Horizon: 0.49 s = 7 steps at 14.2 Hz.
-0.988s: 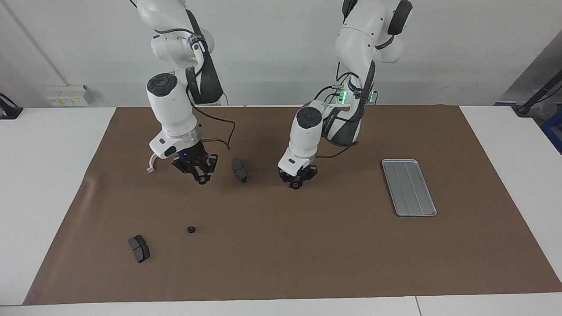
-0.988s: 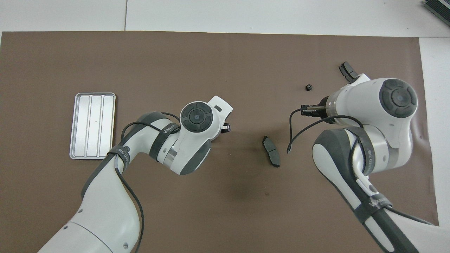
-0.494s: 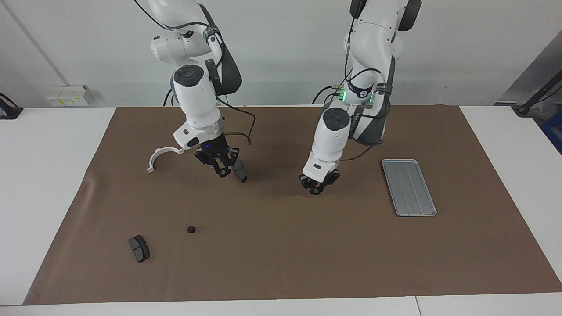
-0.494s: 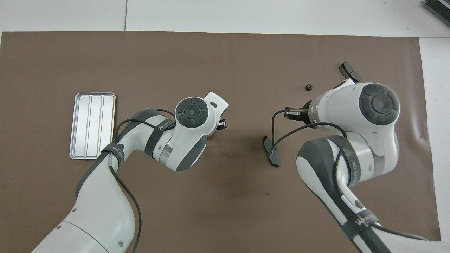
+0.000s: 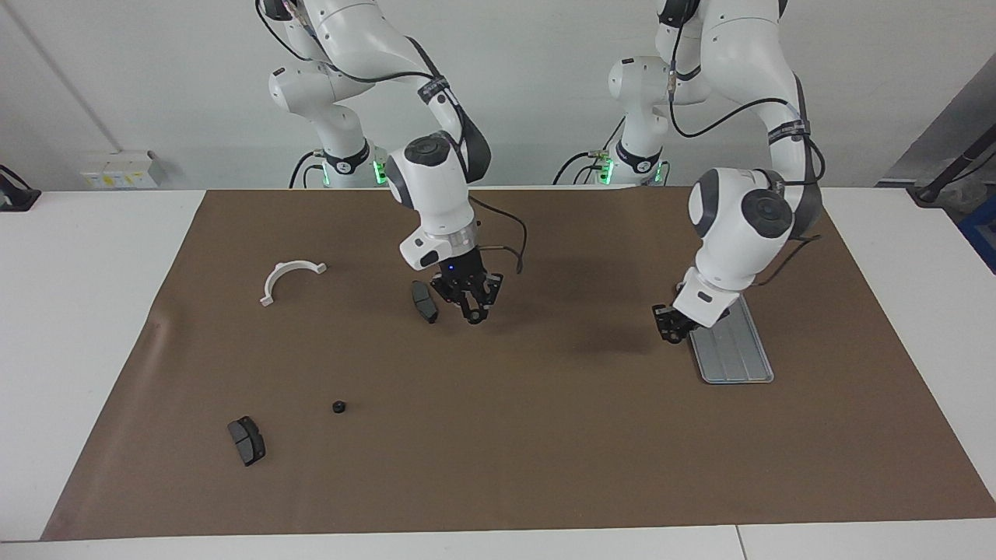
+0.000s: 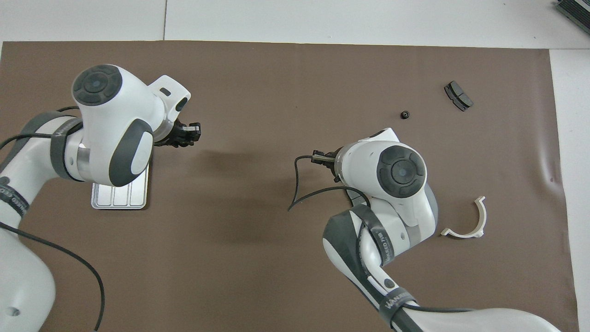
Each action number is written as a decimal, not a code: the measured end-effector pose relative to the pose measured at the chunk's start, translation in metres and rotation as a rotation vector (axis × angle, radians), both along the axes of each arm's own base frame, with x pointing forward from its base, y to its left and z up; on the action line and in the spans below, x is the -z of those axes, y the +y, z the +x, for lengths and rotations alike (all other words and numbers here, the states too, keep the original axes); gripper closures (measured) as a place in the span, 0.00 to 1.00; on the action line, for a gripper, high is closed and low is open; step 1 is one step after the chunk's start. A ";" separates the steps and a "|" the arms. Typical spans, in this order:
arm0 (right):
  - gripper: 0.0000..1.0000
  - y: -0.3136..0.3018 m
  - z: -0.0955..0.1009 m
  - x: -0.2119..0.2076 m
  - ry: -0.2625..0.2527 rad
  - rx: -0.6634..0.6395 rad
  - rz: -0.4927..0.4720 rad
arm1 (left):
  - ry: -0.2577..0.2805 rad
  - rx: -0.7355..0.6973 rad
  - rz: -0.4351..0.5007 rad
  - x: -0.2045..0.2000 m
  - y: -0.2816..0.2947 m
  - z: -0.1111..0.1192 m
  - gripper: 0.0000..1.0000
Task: Pick bearing gear from pile to tray
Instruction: 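Place the bearing on the tray with the left gripper while the right gripper carries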
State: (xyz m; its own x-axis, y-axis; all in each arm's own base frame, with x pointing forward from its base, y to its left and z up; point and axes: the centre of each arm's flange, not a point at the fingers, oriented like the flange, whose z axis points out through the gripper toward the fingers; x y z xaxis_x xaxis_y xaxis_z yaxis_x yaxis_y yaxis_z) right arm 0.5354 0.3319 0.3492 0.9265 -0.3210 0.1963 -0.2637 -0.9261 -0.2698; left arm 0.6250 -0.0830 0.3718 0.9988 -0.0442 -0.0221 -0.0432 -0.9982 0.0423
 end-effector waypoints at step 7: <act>0.61 0.069 -0.014 0.056 0.050 0.016 0.002 | -0.036 0.099 -0.003 0.036 0.095 -0.010 0.64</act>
State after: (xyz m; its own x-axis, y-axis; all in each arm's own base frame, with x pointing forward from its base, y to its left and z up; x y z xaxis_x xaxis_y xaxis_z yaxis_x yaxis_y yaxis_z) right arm 0.5214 0.4013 0.2930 0.9299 -0.3365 0.1487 -0.2920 -0.9210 -0.2580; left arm 0.6147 0.0124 0.3355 0.9897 -0.1427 0.0141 -0.1432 -0.9888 0.0415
